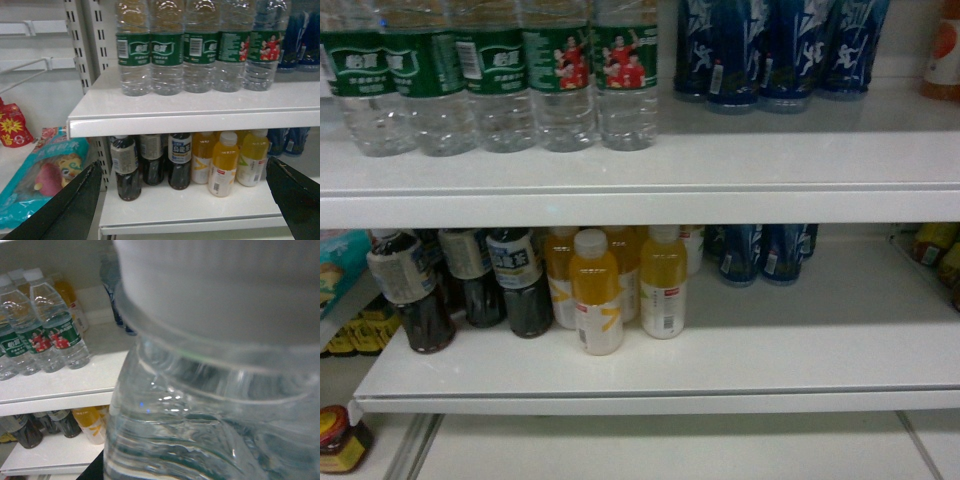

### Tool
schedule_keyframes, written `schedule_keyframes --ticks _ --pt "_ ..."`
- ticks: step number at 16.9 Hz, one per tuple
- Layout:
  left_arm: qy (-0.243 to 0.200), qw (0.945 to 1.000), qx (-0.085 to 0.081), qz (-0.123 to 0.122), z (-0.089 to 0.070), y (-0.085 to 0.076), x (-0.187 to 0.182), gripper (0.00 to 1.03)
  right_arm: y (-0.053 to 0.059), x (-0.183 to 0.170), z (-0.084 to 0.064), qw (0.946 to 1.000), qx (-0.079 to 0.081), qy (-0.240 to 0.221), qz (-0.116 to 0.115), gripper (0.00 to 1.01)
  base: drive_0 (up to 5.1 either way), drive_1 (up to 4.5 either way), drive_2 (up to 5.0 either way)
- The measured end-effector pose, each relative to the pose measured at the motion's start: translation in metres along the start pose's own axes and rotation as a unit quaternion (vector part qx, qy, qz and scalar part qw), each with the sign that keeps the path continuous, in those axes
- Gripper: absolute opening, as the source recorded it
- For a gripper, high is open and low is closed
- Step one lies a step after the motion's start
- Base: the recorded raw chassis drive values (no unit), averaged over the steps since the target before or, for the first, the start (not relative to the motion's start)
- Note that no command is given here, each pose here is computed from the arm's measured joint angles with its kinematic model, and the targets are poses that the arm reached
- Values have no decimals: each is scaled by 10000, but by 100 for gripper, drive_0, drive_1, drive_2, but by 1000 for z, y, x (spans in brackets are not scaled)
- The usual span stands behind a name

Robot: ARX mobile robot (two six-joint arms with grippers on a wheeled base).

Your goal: Move water from second to third shelf

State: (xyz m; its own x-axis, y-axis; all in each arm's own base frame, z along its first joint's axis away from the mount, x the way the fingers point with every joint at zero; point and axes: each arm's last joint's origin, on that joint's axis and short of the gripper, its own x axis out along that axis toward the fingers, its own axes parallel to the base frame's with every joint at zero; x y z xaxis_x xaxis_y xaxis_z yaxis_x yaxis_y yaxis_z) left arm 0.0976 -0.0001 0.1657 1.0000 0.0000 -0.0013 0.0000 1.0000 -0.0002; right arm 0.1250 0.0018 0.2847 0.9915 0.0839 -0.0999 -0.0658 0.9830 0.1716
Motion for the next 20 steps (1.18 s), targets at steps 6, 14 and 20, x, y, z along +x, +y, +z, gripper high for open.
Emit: schedule_keyframes --ticks 6,14,20 --pt "4 10000 0 -2 0 0 0 98 0 0 0 10000 4 25 -2 43 -491 213 275" --pt "4 10000 2 -2 0 0 0 98 0 0 0 10000 1 -9 3 43 -495 249 249" --pt "2 10000 0 6 0 0 0 98 1 0 -1 10000 4 40 51 43 -167 82 82"
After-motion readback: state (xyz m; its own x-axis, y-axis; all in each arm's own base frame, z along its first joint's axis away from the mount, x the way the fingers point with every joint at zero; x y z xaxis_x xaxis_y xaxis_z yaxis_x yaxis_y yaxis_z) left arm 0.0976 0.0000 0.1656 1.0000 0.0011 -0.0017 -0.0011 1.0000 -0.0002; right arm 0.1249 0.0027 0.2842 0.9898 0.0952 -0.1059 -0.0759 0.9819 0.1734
